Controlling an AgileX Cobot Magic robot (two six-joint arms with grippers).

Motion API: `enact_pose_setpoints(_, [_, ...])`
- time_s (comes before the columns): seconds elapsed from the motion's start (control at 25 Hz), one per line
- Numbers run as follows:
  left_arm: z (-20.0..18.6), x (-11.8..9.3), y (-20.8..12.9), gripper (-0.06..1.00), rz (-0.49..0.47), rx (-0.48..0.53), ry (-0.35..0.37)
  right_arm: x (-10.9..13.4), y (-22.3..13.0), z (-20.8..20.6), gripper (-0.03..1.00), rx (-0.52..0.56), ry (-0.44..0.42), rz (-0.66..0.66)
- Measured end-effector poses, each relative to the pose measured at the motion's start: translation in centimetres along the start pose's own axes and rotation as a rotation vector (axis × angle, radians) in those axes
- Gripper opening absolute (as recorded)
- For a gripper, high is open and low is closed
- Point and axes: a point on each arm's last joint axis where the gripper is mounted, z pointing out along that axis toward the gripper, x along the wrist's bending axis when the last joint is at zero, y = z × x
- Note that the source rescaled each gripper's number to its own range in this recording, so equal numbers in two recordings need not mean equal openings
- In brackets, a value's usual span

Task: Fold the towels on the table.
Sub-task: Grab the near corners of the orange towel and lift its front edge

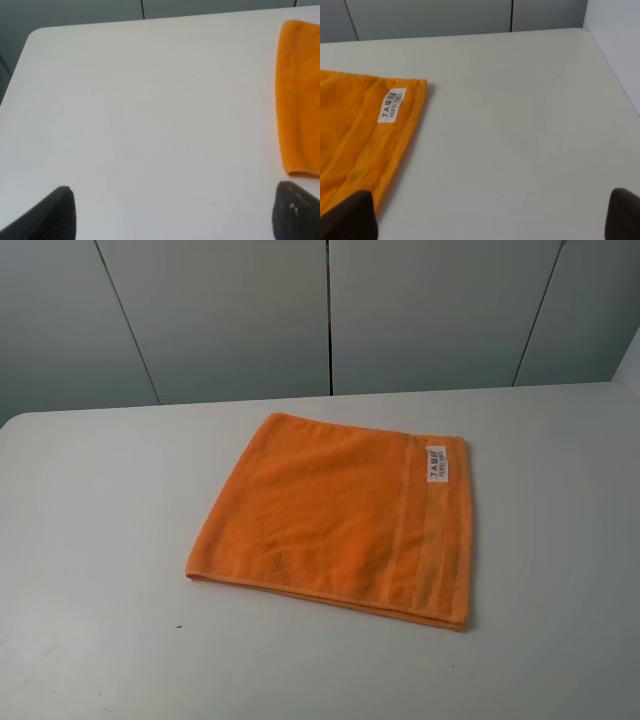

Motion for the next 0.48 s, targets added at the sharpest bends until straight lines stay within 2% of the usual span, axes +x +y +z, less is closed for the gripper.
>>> enact_pose_setpoints(0.48, [0.0,0.0,0.0,1.0,0.0,0.0,0.0,0.0,0.0,0.0,0.98,0.0,0.0,0.0])
